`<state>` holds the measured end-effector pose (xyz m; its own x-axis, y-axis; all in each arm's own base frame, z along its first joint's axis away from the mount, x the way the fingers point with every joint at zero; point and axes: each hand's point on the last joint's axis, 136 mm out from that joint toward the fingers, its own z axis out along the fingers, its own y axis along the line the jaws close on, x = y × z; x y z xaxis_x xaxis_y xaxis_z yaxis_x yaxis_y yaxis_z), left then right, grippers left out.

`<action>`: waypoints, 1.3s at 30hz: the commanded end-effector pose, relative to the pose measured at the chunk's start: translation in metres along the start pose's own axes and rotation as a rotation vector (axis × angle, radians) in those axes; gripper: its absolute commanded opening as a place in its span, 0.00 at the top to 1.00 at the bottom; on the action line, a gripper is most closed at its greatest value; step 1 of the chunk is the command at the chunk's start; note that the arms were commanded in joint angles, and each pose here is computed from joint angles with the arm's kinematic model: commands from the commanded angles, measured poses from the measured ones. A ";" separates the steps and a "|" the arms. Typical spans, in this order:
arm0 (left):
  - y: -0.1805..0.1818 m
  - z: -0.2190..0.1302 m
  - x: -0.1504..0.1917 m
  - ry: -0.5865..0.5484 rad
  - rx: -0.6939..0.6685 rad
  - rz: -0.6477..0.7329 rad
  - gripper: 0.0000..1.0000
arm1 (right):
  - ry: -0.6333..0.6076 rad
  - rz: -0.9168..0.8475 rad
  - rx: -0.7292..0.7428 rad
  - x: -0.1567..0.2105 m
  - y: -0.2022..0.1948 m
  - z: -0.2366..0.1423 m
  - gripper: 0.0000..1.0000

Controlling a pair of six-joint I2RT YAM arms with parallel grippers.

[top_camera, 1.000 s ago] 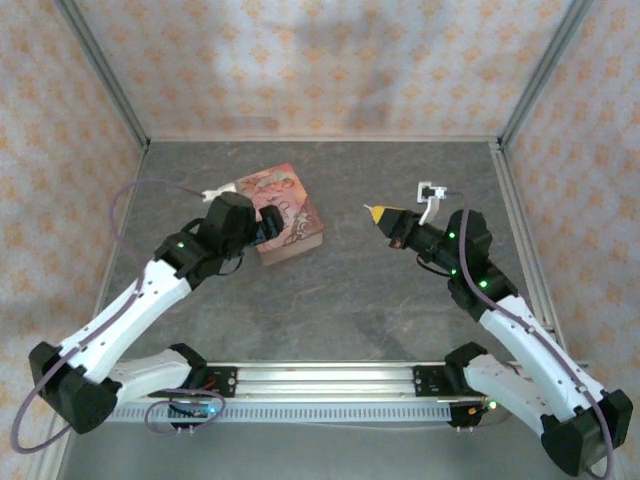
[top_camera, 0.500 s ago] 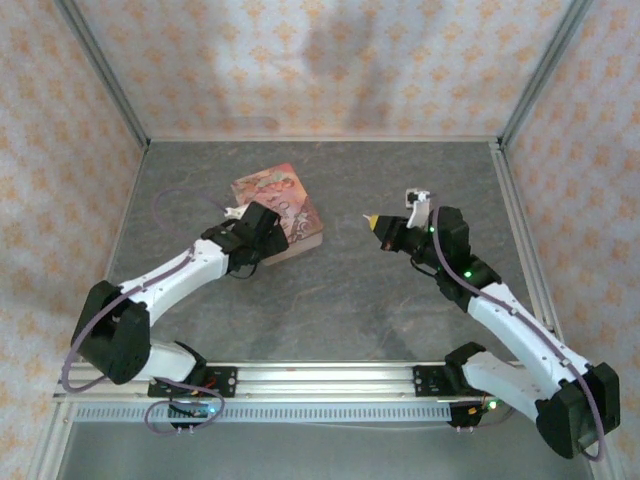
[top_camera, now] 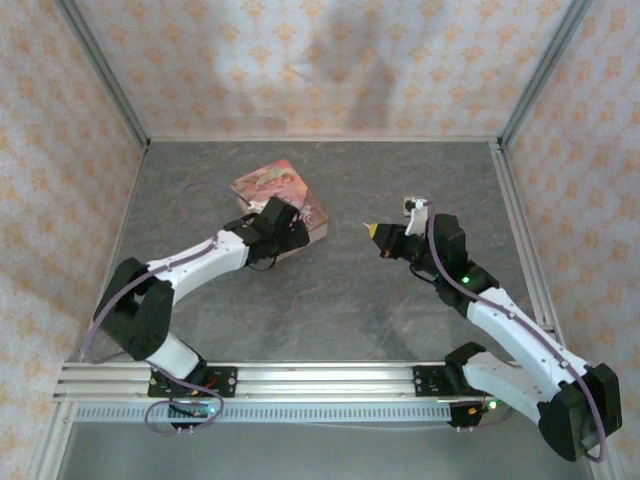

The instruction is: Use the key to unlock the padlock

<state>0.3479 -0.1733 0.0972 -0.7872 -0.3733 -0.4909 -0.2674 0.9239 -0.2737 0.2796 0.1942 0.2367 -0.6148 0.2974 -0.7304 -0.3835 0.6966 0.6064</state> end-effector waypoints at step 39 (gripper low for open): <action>0.106 0.086 -0.202 0.091 -0.423 -0.051 0.18 | 0.058 0.083 0.495 0.011 -0.110 0.090 1.00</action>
<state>0.5487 -0.0202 0.1142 -0.7438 -0.4292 -0.5123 -0.4940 0.8694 -0.0112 0.3633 0.1822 0.1314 -0.7025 0.3027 -0.6441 -0.0163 0.8980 0.4398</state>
